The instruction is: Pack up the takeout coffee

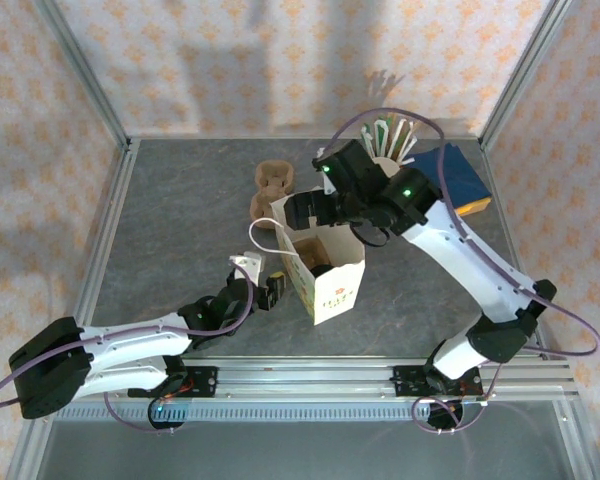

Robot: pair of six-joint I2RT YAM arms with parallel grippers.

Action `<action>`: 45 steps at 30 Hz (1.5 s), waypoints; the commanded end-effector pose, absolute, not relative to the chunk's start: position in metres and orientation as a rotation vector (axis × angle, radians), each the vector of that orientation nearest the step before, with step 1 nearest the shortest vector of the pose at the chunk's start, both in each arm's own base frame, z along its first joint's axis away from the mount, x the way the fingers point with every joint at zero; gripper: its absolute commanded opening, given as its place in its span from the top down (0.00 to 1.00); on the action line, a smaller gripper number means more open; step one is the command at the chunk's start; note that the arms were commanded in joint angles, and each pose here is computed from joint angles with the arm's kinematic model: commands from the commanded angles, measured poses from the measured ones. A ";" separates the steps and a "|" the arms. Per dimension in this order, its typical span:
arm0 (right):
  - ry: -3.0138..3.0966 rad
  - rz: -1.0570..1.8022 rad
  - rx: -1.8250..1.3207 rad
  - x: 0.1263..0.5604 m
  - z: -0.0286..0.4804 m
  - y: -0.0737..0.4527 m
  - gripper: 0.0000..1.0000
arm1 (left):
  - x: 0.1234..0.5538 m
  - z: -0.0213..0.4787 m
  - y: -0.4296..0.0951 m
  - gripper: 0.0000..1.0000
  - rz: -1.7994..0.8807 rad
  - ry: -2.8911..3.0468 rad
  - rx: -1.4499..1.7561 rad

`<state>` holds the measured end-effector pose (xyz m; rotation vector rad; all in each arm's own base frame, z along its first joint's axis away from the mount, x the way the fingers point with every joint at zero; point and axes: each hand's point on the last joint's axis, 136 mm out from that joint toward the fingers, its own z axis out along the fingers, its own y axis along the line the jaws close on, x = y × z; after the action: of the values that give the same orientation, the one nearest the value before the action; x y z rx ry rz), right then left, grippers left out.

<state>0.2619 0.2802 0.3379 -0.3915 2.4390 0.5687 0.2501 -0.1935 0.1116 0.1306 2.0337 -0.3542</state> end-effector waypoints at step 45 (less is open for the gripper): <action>1.927 0.434 0.268 0.456 0.293 0.037 0.00 | 0.312 0.241 -0.129 0.18 -0.320 1.893 -0.399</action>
<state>0.4425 0.0303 0.2806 0.3123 2.0033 0.3642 0.3100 -0.1328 0.2323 -0.3366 1.9123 -0.3061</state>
